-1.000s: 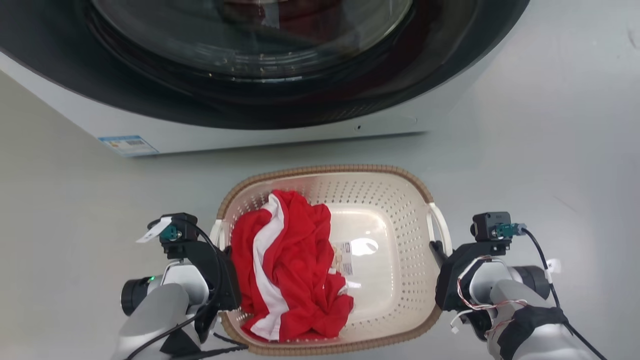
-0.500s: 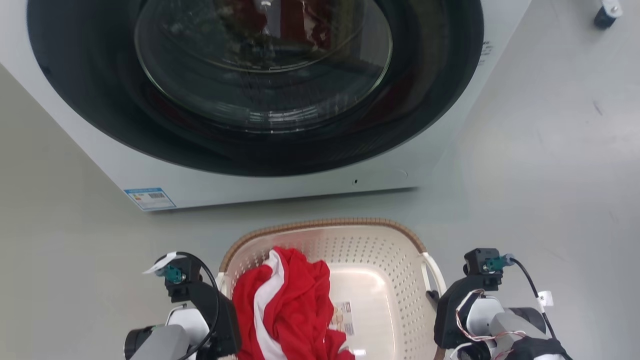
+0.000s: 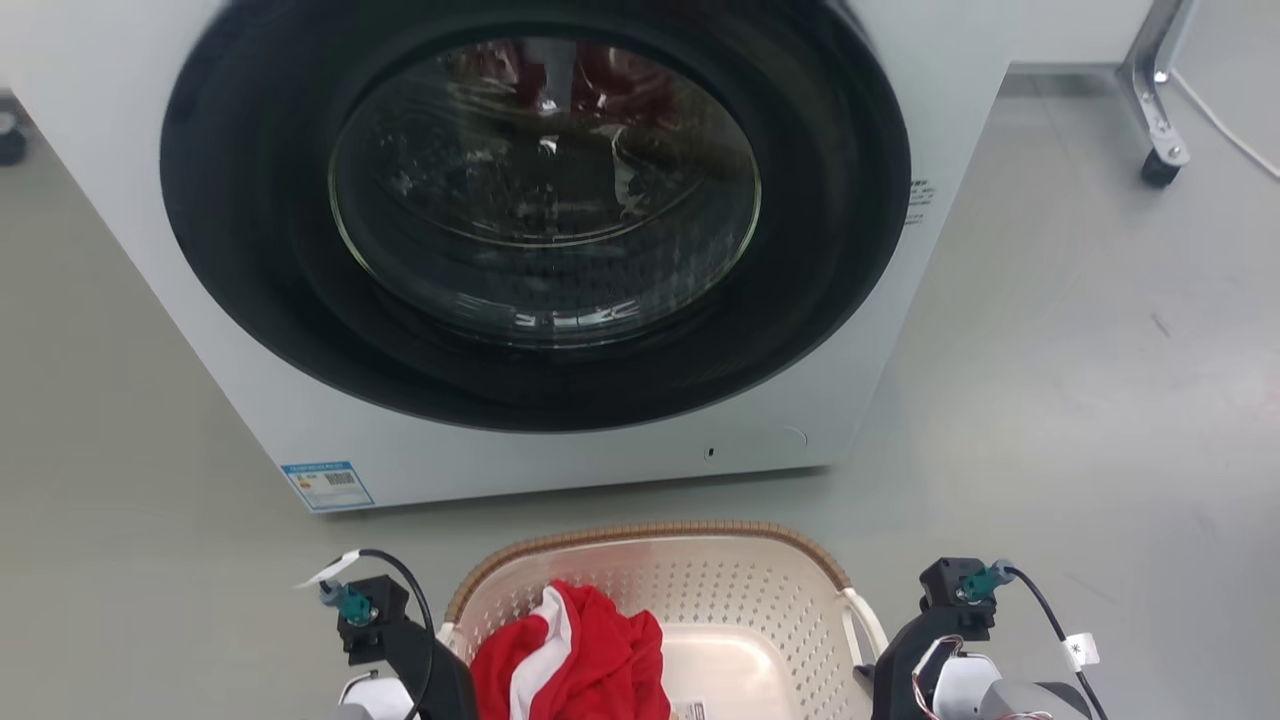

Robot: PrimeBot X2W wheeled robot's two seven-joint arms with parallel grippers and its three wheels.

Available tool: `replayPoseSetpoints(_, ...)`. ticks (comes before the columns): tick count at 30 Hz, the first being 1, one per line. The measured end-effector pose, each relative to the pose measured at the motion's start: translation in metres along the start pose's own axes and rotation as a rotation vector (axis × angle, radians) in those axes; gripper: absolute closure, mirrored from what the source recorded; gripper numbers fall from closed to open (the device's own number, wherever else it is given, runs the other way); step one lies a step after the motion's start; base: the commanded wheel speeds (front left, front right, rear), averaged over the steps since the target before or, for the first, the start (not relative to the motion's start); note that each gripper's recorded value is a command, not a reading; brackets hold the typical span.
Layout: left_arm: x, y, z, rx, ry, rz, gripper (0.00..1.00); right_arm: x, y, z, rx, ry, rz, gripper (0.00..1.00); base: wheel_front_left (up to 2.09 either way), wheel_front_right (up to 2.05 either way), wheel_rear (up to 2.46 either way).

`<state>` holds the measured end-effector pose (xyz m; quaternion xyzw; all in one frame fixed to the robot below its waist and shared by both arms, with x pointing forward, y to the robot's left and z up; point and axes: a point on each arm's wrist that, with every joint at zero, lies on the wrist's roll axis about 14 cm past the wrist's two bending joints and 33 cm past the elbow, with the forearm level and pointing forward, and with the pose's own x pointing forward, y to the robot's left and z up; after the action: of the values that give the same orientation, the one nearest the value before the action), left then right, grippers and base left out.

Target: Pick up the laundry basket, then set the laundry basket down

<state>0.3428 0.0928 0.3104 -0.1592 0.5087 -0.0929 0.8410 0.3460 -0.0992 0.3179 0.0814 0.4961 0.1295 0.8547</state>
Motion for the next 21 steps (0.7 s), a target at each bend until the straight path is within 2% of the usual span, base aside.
replayPoseSetpoints(6, -0.01, 0.001, -0.012, -0.025, 0.005, -0.003, 1.0, -0.011, 0.007, -0.001, -0.031, -0.003, 0.009, 1.0, 0.0, 0.0, 0.0)
replayPoseSetpoints(21, -0.022, -0.007, -0.017, -0.009, 0.002, -0.022, 1.0, -0.025, 0.008, -0.011, 0.005, -0.003, 0.011, 1.0, 0.0, 0.0, 0.0)
